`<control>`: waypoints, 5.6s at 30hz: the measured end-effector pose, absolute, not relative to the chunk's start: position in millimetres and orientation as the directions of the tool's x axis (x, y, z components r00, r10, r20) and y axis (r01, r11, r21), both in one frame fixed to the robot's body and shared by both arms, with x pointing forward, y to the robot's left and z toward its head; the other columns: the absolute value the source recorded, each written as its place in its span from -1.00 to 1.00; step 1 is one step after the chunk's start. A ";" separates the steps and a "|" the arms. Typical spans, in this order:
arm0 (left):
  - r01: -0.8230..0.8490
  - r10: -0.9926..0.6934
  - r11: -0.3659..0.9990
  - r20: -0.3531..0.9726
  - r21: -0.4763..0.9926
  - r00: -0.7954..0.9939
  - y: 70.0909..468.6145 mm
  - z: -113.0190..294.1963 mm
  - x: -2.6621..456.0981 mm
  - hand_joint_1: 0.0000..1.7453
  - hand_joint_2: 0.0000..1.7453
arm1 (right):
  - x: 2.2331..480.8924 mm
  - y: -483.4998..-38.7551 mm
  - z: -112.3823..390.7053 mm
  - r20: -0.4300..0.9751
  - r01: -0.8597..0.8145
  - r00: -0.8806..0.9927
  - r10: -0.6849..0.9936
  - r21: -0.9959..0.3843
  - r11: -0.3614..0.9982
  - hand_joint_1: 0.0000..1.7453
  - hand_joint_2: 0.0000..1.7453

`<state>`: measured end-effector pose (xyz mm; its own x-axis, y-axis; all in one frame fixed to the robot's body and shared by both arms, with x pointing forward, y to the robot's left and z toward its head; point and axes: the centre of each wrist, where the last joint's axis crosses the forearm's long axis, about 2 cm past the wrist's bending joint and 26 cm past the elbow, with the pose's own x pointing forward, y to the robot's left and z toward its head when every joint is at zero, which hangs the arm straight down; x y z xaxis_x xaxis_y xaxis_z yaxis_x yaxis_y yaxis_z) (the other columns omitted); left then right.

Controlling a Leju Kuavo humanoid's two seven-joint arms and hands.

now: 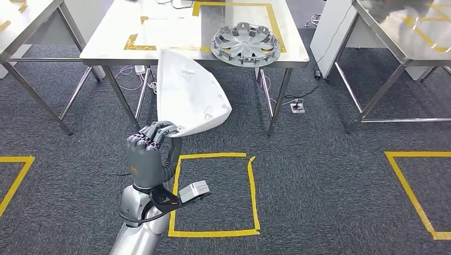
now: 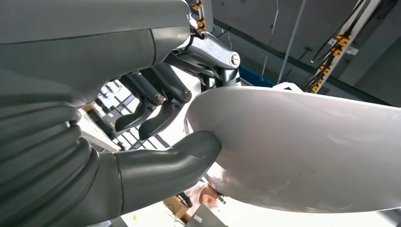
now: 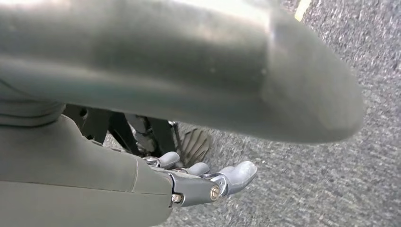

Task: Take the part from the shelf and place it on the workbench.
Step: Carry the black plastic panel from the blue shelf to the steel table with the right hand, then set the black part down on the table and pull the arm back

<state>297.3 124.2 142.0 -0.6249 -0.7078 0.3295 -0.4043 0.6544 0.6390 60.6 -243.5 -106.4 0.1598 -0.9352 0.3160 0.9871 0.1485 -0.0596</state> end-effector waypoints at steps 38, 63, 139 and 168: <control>-0.394 -0.692 0.660 0.313 0.640 -0.650 121.8 141.9 299.9 1.00 1.00 | 57.6 -242.8 -106.8 0.313 0.987 0.159 -0.936 -0.064 0.146 -1.00 -1.00; -0.393 -0.691 0.653 0.297 0.647 -0.659 120.7 141.5 300.2 1.00 1.00 | 54.7 -245.6 -107.4 0.298 0.991 0.129 -0.946 -0.071 0.113 -1.00 -1.00; -0.574 -0.817 0.448 0.054 0.686 -0.574 148.3 161.6 289.1 1.00 1.00 | 57.5 -243.3 -106.9 0.270 0.993 0.118 -0.956 -0.049 0.109 -1.00 -1.00; -0.715 -0.956 0.005 -0.206 0.699 -0.208 197.7 230.7 421.8 1.00 1.00 | 59.3 -243.1 -106.6 0.279 0.992 0.127 -0.952 -0.045 0.119 -1.00 -1.00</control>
